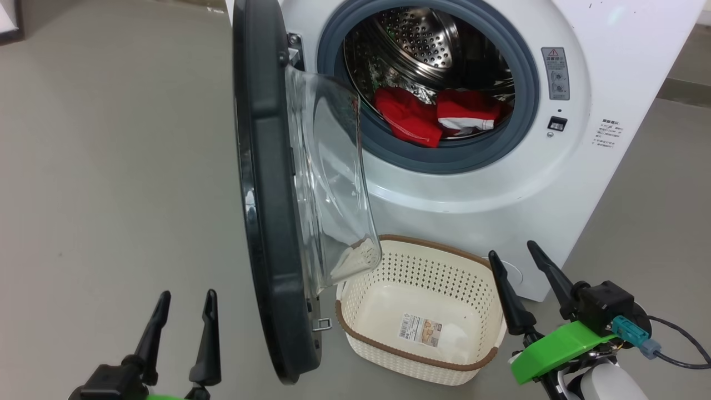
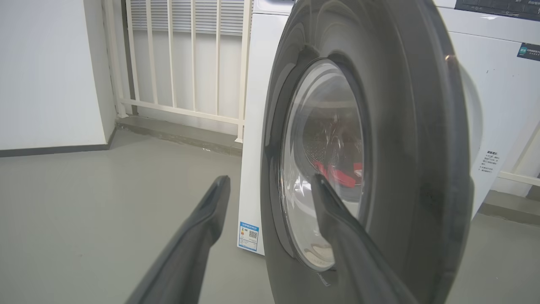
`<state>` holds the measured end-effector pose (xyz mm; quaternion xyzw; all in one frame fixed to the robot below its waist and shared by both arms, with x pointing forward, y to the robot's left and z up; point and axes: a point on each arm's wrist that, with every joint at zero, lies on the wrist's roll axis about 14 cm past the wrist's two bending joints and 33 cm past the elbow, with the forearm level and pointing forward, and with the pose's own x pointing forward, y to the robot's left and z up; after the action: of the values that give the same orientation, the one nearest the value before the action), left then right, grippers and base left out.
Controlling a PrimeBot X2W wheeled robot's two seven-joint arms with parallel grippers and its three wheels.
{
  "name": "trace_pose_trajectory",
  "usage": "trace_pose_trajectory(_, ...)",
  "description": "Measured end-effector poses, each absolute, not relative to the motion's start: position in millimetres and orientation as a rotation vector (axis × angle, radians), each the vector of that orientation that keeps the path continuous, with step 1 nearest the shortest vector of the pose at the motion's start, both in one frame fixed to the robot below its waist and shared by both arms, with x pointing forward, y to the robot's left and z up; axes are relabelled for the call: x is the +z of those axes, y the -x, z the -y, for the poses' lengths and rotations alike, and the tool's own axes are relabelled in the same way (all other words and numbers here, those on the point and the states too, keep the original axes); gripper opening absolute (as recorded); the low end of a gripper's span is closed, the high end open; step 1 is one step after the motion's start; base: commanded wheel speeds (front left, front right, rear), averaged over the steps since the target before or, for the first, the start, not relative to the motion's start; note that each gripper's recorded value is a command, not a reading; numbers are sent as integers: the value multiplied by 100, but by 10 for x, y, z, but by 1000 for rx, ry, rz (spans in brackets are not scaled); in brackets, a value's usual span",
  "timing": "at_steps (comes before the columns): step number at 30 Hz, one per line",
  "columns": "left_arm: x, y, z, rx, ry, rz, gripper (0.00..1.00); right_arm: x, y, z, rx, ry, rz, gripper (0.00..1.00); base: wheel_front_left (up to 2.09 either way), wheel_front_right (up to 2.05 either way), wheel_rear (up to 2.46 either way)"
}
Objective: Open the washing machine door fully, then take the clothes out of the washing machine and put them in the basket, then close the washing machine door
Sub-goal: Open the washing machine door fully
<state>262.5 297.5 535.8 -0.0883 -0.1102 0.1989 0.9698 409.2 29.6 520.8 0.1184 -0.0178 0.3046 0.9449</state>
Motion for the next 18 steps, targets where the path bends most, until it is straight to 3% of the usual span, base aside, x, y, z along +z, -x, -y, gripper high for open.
trace_pose_trajectory(18,5312,-2630,-2998,412,213,216,100,5139,-4061,-318,629,-237,15,100,0,0,0)
